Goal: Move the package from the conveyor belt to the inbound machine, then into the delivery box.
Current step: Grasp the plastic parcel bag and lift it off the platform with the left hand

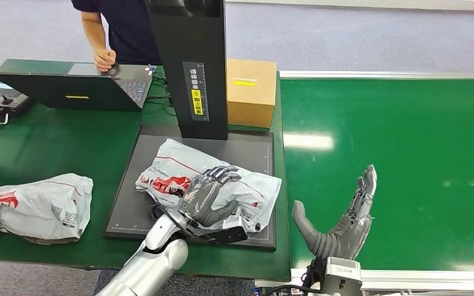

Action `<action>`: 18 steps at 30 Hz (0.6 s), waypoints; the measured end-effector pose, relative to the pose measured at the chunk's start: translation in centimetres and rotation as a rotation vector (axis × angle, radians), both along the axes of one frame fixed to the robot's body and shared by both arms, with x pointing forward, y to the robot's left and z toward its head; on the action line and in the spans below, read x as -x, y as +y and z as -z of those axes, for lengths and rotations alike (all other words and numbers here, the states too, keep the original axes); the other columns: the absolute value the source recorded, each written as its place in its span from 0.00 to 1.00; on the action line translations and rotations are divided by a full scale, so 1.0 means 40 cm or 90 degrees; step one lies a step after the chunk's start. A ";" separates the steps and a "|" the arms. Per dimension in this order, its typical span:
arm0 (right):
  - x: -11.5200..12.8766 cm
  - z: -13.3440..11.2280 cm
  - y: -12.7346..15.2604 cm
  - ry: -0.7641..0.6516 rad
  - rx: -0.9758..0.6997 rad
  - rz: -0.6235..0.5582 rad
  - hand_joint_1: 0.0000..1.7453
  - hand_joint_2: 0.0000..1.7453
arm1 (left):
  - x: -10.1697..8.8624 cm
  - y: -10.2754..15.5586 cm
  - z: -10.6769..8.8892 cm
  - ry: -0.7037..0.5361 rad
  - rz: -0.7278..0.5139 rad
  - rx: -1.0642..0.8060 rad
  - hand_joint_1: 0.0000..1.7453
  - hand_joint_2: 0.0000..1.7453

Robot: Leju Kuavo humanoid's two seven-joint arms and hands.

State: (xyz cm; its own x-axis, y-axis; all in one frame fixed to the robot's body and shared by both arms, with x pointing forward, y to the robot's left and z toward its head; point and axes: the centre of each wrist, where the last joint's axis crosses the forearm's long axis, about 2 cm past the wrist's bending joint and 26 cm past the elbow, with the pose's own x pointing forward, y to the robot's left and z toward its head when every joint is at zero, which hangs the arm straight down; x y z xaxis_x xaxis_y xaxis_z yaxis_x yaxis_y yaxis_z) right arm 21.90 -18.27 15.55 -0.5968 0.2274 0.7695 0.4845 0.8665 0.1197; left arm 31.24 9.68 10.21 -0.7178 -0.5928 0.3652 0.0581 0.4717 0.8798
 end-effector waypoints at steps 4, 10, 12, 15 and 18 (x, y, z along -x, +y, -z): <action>0.000 0.006 0.001 0.007 -0.003 -0.002 0.00 1.00 | 0.012 -0.001 -0.013 -0.054 -0.028 0.044 1.00 1.00; -0.002 0.017 0.004 0.017 -0.003 -0.006 0.00 1.00 | 0.032 0.005 -0.061 -0.153 -0.073 0.133 1.00 1.00; -0.002 0.020 0.005 0.020 -0.002 -0.007 0.00 1.00 | 0.041 0.014 -0.080 -0.191 -0.090 0.161 1.00 1.00; -0.004 0.023 0.007 0.024 -0.001 -0.008 0.00 1.00 | 0.052 0.033 -0.111 -0.241 -0.104 0.194 1.00 1.00; -0.009 0.024 0.008 0.024 -0.001 -0.010 0.00 1.00 | 0.055 0.057 -0.145 -0.285 -0.120 0.231 0.63 1.00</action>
State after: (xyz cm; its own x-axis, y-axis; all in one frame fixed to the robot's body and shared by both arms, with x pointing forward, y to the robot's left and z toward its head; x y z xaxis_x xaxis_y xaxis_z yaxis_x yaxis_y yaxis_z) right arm 22.27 -17.94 14.58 -0.5703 0.2175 0.7921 0.4752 0.8739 0.1022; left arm 29.04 11.96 16.03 -0.7437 -0.6184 0.2539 -0.3944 0.7125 0.5803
